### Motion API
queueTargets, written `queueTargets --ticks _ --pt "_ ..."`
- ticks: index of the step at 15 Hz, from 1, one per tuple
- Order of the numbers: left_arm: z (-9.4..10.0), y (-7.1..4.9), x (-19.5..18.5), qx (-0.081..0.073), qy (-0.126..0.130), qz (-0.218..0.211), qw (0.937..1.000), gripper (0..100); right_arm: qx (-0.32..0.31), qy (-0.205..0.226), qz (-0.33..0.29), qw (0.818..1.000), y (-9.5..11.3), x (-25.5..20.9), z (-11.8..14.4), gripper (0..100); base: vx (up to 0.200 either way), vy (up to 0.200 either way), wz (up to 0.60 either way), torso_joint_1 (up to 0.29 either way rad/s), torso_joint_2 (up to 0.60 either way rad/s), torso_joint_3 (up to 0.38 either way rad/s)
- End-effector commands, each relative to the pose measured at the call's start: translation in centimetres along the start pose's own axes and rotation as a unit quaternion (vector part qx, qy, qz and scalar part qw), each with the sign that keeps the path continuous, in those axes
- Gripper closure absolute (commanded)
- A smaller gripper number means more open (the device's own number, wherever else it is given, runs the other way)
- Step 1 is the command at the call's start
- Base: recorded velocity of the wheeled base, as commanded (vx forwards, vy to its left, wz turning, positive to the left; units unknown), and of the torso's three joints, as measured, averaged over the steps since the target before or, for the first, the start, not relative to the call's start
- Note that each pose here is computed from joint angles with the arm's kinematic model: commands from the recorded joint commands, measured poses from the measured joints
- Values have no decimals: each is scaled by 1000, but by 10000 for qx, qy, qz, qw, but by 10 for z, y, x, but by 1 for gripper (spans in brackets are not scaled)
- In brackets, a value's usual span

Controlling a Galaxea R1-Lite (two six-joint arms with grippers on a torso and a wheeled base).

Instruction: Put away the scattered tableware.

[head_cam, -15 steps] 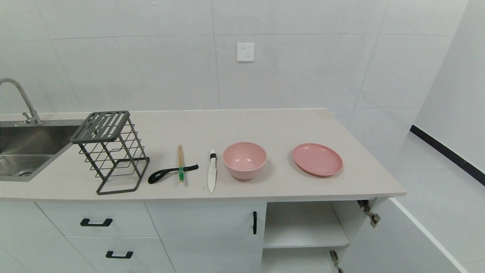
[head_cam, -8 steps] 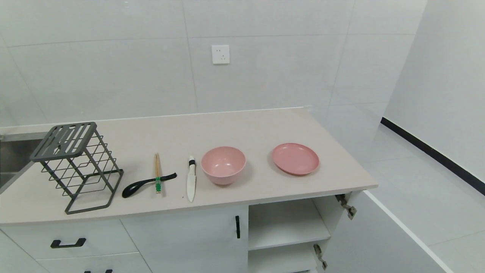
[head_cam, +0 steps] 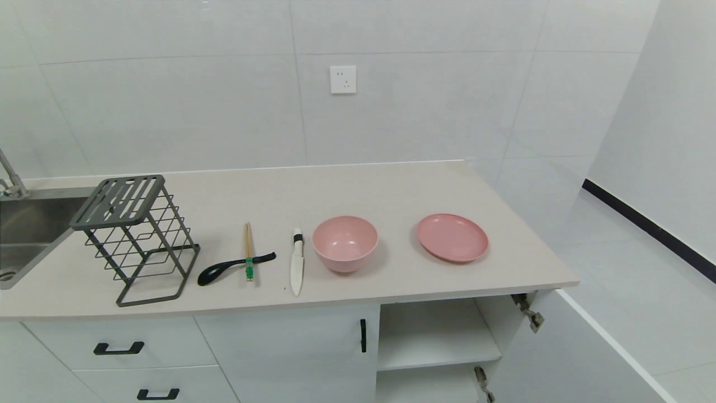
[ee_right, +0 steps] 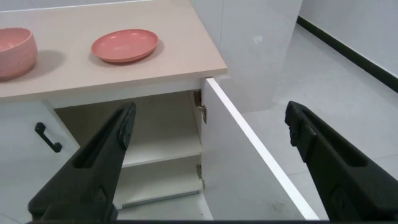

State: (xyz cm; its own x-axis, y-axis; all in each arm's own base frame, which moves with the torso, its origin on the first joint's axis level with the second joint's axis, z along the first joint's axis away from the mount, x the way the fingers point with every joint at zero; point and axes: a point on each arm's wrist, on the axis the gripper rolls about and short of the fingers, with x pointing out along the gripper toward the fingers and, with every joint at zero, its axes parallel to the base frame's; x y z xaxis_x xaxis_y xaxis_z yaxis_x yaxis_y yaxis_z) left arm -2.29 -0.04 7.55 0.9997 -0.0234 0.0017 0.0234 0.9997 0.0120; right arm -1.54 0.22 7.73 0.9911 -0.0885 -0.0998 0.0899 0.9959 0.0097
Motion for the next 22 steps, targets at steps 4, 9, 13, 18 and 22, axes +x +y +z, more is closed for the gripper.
queueTargets --ticks 4,9,13,18,22 --pt "0 0 0 2 1 -6 10000 0 0 14 8 10000 0 0 0 0 50 0 0 1 2 -1" --pt "0 0 0 2 1 2 10000 0 0 14 8 10000 0 0 0 0 120 0 0 -4 -1 2" --pt "0 0 0 -6 1 2 10000 0 0 14 8 10000 0 0 0 0 0 0 0 0 0 0" --pt "0 0 0 -6 1 2 10000 0 0 14 1 10000 0 0 0 0 0 0 0 167 -343 -165" --pt "0 0 0 -6 1 2 10000 0 -7 14 1 10000 0 0 0 0 0 0 0 19 -34 -17"
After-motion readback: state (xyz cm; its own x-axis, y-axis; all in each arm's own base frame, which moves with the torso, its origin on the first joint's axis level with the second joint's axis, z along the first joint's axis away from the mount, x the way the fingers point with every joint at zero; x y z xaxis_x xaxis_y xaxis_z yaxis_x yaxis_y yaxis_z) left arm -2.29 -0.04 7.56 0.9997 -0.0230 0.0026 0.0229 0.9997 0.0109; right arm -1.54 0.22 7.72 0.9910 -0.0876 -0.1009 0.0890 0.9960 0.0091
